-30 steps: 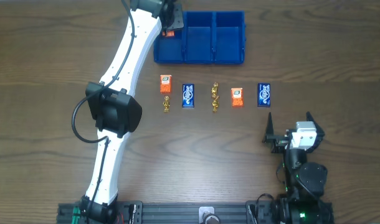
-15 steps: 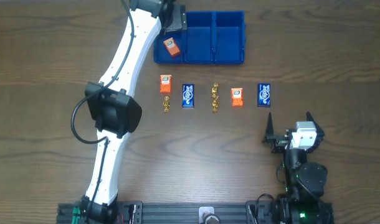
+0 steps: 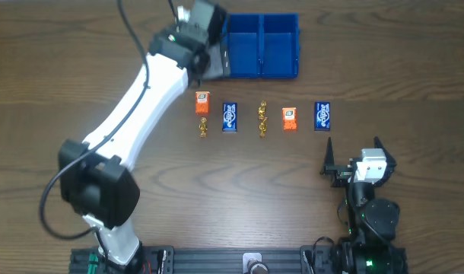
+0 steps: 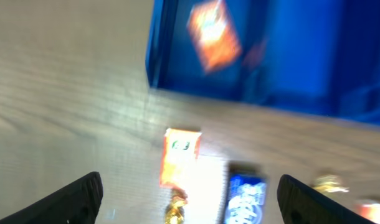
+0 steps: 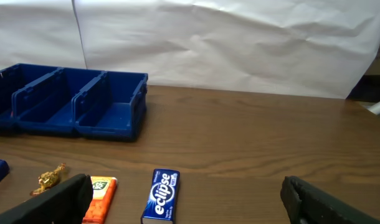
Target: Sort Candies Into Trays
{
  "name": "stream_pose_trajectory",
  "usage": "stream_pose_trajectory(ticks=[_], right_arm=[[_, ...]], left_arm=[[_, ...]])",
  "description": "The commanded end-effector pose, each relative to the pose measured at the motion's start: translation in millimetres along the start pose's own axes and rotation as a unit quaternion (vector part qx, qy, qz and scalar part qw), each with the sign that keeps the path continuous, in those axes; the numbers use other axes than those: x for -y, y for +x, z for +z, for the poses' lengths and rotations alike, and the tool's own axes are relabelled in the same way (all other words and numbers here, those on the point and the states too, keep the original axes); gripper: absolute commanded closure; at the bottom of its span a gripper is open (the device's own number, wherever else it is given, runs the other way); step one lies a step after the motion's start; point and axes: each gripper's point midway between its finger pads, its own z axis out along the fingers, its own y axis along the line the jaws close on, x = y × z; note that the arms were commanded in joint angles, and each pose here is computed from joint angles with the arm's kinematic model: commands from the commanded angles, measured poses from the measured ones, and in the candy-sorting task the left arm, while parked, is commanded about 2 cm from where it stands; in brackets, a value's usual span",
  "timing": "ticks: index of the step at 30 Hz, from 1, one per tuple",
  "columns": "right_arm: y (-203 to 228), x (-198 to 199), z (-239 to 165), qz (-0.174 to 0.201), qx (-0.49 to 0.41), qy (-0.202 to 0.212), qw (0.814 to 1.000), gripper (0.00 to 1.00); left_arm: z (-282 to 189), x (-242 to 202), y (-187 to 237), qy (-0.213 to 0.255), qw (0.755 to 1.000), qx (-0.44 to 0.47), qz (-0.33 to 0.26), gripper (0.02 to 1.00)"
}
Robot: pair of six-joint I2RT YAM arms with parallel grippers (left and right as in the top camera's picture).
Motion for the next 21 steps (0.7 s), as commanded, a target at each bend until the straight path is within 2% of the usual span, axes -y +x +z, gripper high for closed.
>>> stream_pose_trajectory(ticks=[1, 10, 21], right_arm=[[0.0, 0.3, -0.5, -0.006, 0.0, 0.002, 1.0, 0.003], [0.0, 0.3, -0.5, -0.006, 0.0, 0.002, 1.0, 0.003], [0.0, 0.3, -0.5, -0.006, 0.0, 0.002, 1.0, 0.003]], left_arm=[[61.2, -14.3, 49.5, -0.012, 0.997, -0.078, -0.015, 0.108], [91.5, -16.1, 62.6, -0.011, 0.994, -0.109, -0.014, 0.119], [107.8, -13.6, 71.7, 0.004, 0.991, -0.127, 0.047, 0.169]])
